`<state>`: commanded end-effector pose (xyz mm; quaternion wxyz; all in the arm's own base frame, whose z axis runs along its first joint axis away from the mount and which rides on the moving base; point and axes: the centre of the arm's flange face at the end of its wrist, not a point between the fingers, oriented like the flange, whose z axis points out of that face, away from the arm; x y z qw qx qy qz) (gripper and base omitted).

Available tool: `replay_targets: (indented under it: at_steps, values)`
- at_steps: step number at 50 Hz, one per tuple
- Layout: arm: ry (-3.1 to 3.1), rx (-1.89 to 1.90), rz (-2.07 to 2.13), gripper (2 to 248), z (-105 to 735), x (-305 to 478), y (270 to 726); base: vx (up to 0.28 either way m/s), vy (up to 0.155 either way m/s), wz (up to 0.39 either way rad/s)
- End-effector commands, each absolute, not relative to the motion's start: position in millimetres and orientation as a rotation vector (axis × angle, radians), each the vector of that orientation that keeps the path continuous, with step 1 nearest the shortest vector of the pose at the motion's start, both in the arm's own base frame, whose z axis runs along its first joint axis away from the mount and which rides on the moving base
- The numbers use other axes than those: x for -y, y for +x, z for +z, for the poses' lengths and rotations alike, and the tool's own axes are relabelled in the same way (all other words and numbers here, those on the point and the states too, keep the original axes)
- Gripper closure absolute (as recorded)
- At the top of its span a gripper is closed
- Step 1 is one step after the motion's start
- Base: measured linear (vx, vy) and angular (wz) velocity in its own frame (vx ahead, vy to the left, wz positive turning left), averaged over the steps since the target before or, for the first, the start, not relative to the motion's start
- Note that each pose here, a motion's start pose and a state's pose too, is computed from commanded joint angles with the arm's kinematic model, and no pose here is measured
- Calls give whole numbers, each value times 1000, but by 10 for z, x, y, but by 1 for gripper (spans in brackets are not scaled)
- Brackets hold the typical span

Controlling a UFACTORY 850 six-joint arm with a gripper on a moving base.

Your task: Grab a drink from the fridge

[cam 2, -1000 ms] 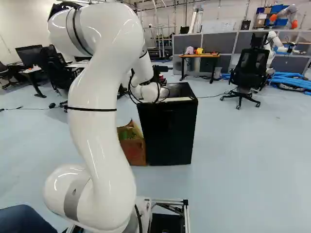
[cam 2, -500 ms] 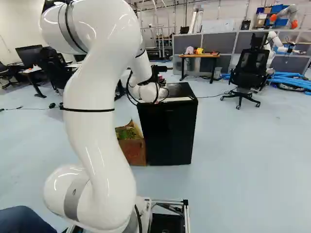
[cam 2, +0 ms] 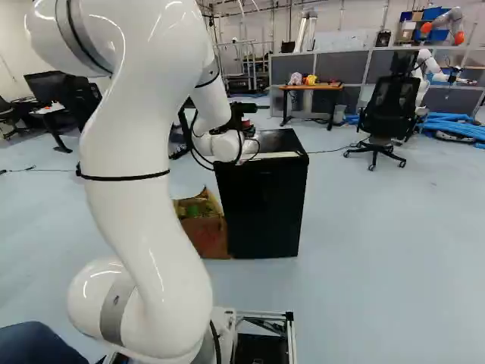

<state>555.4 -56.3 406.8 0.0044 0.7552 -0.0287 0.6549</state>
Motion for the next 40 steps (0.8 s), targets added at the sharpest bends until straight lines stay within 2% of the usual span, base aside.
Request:
replay_targets:
  at_steps: [40]
  values:
    - [2458, 53, 1950, 152, 4072, 225, 4263, 0, 0, 0]
